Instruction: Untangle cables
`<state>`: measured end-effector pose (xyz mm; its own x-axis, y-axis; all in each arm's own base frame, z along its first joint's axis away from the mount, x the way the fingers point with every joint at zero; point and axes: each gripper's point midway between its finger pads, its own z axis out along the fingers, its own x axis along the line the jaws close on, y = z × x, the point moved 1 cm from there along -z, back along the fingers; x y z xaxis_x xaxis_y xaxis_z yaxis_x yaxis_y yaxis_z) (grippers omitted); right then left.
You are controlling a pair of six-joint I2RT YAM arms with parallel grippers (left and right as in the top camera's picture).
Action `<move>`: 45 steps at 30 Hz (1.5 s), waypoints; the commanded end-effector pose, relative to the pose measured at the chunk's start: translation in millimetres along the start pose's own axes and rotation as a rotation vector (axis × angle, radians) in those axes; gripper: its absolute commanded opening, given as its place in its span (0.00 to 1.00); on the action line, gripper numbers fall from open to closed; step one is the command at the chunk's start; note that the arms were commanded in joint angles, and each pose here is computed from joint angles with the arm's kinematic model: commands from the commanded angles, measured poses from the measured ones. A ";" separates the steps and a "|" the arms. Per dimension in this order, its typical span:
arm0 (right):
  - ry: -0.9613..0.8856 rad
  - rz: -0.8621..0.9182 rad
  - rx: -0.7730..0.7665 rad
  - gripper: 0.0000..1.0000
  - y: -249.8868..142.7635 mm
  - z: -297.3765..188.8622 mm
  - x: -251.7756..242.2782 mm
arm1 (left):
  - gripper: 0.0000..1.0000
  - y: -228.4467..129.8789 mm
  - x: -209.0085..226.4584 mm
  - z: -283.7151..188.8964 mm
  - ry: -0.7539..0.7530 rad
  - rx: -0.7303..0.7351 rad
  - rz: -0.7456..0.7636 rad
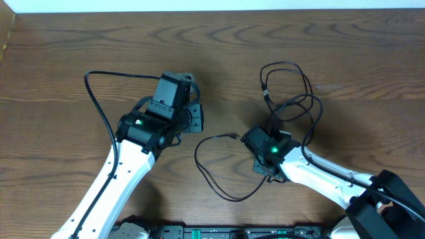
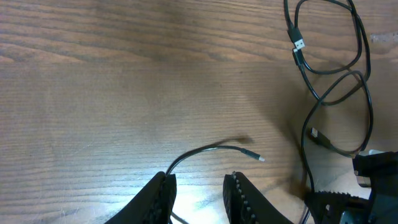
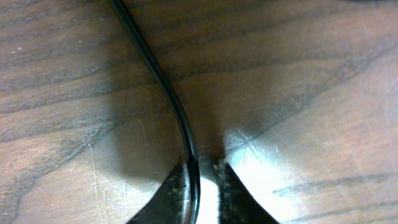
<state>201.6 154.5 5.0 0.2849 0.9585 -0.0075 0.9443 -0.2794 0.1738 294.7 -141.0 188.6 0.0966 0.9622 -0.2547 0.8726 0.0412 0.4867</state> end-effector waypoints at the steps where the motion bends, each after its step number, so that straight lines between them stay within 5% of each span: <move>1: -0.031 -0.005 0.005 0.01 -6.6 6.5 -8.4 | 0.31 -1.0 2.3 -3.4 0.010 -0.008 0.017; 7: 0.100 -0.076 -0.078 0.01 12.3 1.3 22.1 | 0.31 -2.5 2.9 -3.7 0.012 -0.002 0.016; 12: 0.310 -0.180 -0.333 0.01 65.3 -61.3 61.7 | 0.31 -7.3 5.0 -3.9 0.021 0.018 0.016; 27: 0.373 -0.172 -0.718 0.01 160.5 -209.3 6.4 | 0.31 -8.7 5.4 -5.8 0.022 0.021 0.015; 45: 0.445 -0.347 -1.013 0.01 171.5 -430.0 -33.0 | 0.31 -9.2 5.7 -5.8 0.023 0.023 0.015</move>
<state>294.0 109.9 423.4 -0.2281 0.9641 0.1360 0.4189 -0.0289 0.9076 286.1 -137.2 185.4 0.0883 0.9659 -0.2433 0.8884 0.0341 0.4578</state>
